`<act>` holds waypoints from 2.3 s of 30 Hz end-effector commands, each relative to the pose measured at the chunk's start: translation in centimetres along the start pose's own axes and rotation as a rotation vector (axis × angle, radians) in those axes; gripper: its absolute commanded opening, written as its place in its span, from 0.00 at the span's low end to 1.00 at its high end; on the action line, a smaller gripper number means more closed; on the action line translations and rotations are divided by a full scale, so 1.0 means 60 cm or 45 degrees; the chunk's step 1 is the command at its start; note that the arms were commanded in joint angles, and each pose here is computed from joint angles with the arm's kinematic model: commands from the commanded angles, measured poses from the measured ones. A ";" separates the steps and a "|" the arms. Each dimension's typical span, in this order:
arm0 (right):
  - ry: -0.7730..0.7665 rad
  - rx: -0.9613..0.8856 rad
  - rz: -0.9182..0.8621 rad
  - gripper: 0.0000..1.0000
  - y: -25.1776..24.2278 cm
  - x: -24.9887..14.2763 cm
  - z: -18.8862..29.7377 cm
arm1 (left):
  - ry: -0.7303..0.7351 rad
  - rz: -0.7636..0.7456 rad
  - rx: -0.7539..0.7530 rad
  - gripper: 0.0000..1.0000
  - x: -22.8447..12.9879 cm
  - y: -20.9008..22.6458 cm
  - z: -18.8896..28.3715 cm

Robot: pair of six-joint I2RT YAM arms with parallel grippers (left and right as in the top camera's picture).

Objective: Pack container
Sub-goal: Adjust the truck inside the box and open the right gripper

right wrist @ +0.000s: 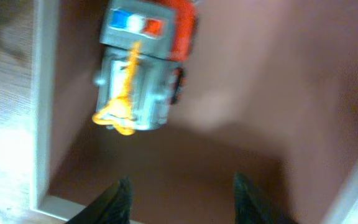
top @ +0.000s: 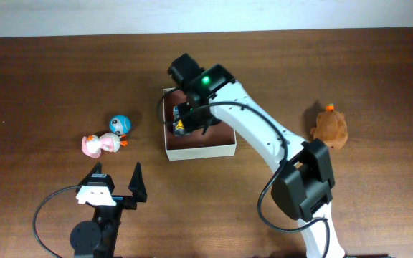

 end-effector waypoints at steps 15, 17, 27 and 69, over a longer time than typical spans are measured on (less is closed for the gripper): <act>0.069 0.005 -0.059 0.39 -0.002 -0.035 -0.113 | -0.001 -0.020 0.000 1.00 -0.003 0.000 0.000; 0.048 0.012 -0.058 0.40 -0.001 -0.032 -0.123 | -0.001 -0.020 0.000 1.00 -0.003 0.000 0.000; -0.094 0.003 -0.042 0.40 -0.003 -0.003 -0.143 | -0.001 -0.020 0.000 1.00 -0.003 0.000 0.000; -0.274 0.077 -0.005 0.43 -0.041 0.063 -0.132 | -0.001 -0.020 0.000 0.99 -0.003 0.000 0.000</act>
Point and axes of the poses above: each gripper's point midway between its finger pads, its own z axis back along the fingers, its own y axis along the line the jaws close on, x = y × z, the point moved 4 cm from there along z, back along the fingers, and after that the axes turned 2 degrees about z, right-handed, at the moved point
